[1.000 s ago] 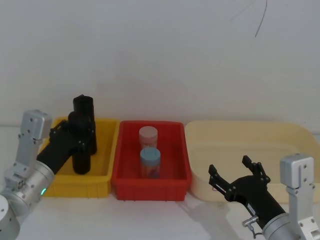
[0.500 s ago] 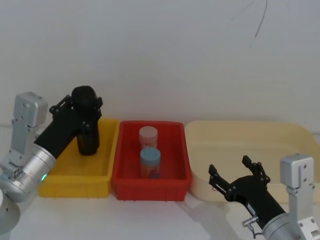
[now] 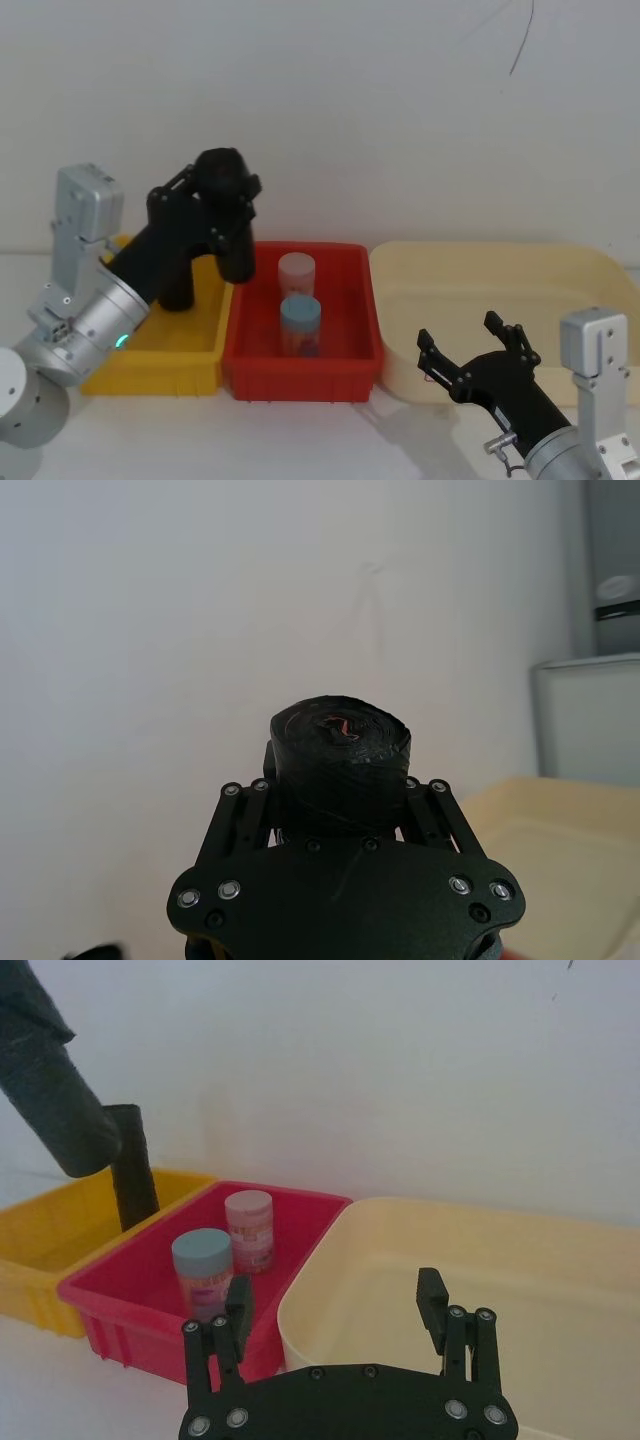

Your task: Pick up the garbage bag with the one hand and transfer it to the other hand.

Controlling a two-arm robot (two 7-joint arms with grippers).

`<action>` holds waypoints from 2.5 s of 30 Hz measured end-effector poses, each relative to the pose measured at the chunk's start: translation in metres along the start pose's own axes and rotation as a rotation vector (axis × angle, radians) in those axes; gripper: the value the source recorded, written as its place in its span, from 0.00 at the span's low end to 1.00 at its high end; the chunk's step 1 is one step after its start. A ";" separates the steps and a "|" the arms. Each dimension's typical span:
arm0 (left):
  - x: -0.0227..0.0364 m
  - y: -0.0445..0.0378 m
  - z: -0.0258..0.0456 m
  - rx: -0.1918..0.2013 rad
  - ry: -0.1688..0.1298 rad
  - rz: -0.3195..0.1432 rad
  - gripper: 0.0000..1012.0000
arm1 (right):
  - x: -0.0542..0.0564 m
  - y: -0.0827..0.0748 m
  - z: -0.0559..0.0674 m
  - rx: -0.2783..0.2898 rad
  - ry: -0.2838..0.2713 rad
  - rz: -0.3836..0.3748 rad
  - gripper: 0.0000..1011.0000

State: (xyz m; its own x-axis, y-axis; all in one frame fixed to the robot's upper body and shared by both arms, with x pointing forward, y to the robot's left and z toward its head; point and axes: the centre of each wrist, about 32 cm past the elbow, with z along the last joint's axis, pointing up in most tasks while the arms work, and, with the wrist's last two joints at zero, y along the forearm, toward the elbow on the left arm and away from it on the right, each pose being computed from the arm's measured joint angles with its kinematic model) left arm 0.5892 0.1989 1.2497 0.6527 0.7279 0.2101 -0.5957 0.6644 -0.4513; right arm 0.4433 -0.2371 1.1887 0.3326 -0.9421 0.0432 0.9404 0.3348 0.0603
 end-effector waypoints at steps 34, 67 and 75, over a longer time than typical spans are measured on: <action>-0.0396 -0.0359 -0.0215 -0.017 0.192 -0.303 0.50 | 0.000 0.000 0.000 0.000 0.000 0.000 0.99; -0.0409 -0.0360 -0.0209 -0.009 0.209 -0.276 0.50 | -0.004 0.008 0.009 0.027 -0.033 0.146 0.99; -0.0409 -0.0361 -0.0208 -0.009 0.210 -0.275 0.50 | -0.008 0.016 0.013 0.034 -0.041 0.224 0.99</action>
State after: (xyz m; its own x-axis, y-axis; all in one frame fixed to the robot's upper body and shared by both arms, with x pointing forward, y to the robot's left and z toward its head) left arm 0.5938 0.1416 1.2393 0.8710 0.4702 0.1426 -0.3803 0.8289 -0.4102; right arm 0.4548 -0.2242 1.2021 0.5291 -0.8427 0.0995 0.8402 0.5367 0.0781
